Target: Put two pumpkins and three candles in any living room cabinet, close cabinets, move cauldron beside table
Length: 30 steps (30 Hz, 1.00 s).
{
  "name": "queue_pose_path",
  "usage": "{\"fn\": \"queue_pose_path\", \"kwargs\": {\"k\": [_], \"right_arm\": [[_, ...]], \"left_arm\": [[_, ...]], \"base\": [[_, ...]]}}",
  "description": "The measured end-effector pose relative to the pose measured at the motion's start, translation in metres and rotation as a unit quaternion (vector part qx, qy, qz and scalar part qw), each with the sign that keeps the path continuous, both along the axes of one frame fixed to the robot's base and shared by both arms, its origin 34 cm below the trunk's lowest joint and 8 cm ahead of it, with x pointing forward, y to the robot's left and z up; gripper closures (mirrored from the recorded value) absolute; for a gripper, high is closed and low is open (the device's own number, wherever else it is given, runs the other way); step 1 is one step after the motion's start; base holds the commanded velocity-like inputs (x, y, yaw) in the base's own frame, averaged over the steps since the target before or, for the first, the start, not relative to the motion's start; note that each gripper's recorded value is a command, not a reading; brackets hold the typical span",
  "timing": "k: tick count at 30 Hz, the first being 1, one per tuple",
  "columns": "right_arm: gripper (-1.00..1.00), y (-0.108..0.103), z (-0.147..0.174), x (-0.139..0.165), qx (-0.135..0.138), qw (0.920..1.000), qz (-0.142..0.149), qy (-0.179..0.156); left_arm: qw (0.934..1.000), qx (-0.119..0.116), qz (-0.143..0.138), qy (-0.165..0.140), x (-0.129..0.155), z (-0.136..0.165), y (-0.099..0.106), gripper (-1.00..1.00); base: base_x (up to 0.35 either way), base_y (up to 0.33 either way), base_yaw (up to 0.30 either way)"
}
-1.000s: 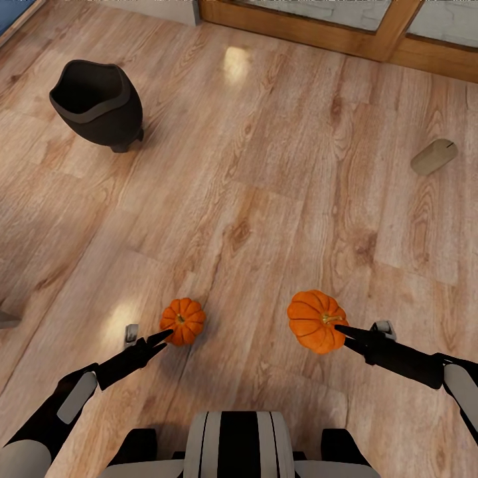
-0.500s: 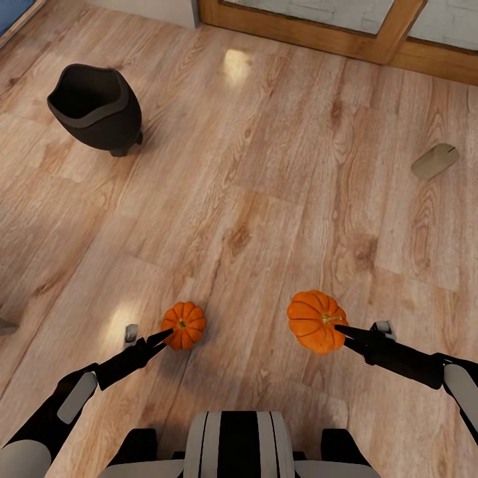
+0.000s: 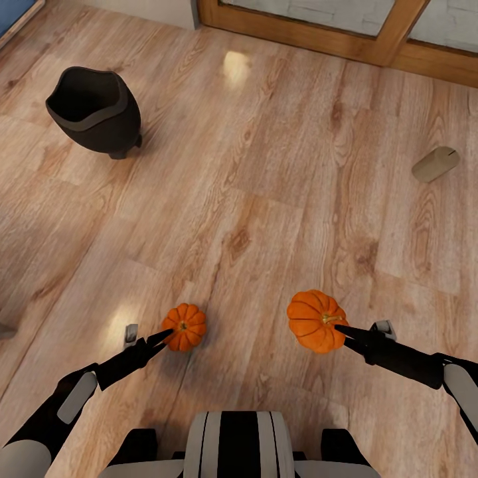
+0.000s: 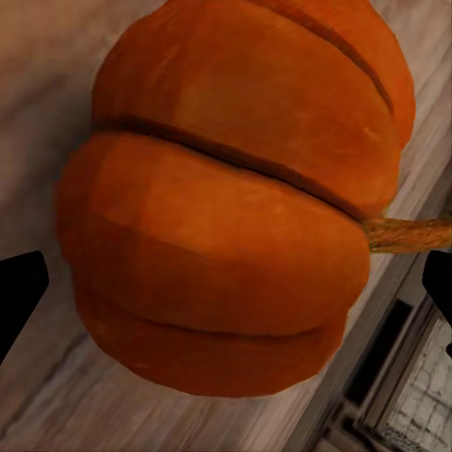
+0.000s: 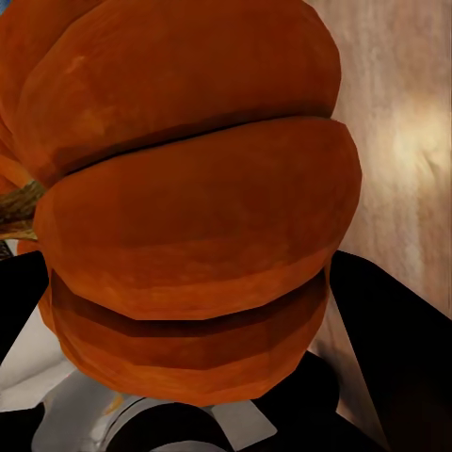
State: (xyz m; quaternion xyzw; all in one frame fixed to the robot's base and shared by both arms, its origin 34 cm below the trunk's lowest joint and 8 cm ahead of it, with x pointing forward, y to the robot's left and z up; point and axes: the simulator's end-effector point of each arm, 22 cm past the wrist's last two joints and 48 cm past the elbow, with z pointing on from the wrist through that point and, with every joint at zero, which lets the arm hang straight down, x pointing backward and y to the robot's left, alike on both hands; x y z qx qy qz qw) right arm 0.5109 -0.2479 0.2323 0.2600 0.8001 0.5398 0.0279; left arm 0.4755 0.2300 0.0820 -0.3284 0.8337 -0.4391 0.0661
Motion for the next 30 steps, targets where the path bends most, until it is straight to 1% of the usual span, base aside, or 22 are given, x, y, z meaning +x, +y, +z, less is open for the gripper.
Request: {"fn": "queue_pose_path", "kwargs": {"k": [6, 26, 28, 30], "right_arm": [[1.0, -0.0002, -0.0001, 0.0, 0.0, 1.0, 0.0, 0.0], [1.0, -0.0004, 0.0, 0.0002, 0.0, 1.0, 0.0, 0.0], [1.0, -0.0003, -0.0001, 0.0002, 0.0, 1.0, 0.0, 0.0], [1.0, -0.0004, 0.0, 0.0002, 0.0, 1.0, 0.0, 0.0]], "left_arm": [[1.0, 0.0, -0.001, 0.0, -0.0003, -0.0001, -0.0003, -1.0], [1.0, 0.004, -0.001, 0.003, -0.0011, -0.0018, 0.0009, -1.0], [0.9999, 0.009, -0.002, 0.007, -0.0026, -0.004, 0.0016, -1.0], [0.9997, 0.019, -0.004, 0.016, -0.0057, -0.0085, 0.0034, -1.0]], "base": [[0.0, -0.141, 0.0], [0.0, -0.002, 0.0], [0.0, 0.0, 0.0], [0.0, 0.0, 0.0]]}}
